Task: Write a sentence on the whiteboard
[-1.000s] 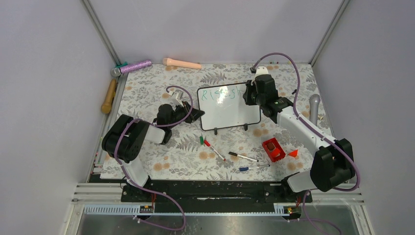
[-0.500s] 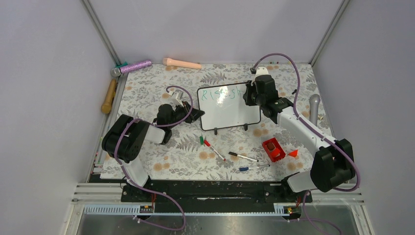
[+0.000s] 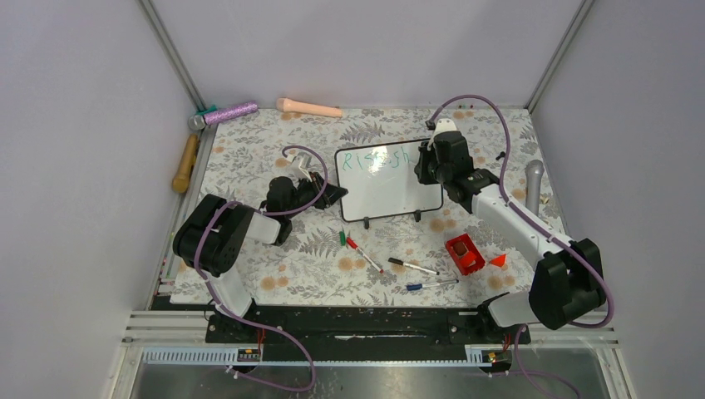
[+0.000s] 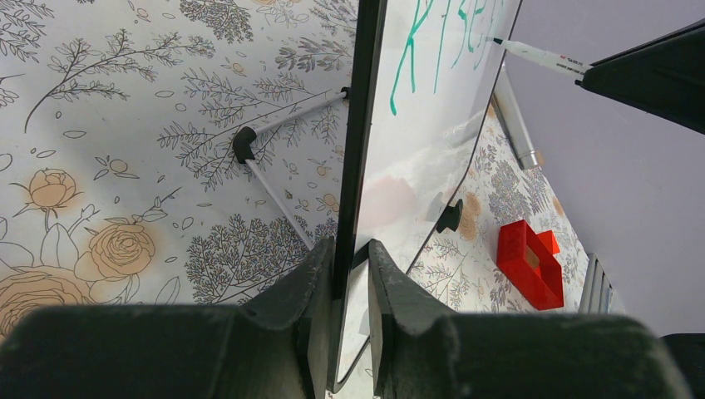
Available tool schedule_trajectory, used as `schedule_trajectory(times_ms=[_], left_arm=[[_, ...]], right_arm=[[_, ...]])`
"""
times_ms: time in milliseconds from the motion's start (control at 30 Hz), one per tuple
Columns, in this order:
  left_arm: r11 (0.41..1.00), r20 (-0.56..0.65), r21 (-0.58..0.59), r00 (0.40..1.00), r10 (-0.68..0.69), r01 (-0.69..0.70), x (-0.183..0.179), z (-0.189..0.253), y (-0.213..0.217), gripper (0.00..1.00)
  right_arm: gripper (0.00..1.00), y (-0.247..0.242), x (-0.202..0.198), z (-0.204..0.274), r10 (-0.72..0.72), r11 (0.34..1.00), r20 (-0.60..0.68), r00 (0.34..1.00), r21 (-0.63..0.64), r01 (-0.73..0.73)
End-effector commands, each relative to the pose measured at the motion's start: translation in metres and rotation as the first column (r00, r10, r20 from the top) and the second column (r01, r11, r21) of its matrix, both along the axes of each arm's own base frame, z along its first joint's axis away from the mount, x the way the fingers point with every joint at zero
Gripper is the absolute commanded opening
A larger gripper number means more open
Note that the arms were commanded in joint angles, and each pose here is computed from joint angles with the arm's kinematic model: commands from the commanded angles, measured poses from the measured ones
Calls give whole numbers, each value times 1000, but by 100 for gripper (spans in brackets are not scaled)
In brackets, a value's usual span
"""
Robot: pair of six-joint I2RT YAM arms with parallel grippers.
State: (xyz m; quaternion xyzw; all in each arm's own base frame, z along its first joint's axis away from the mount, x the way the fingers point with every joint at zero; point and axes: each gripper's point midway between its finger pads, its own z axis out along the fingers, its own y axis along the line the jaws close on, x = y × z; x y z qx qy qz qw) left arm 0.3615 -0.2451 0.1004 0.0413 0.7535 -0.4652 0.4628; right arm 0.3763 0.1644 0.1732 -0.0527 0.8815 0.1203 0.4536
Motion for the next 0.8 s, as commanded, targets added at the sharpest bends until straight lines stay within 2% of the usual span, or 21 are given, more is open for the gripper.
schedule_trajectory(times_ms=[0,200,767], left_arm=[[999,47,9,998,38,-38,12,10,2,0],[999,47,8,998,39,-39,12,10,2,0],[999,48,8,998,37,-38,11,10,2,0]], right_arm=[[0,-1,-2,25,1,1000,48,999,18,-2],[0,-6,1,49,-16,1000,120,993,19,14],[0,-2,28,55,-32,999,133,991,-14,35]])
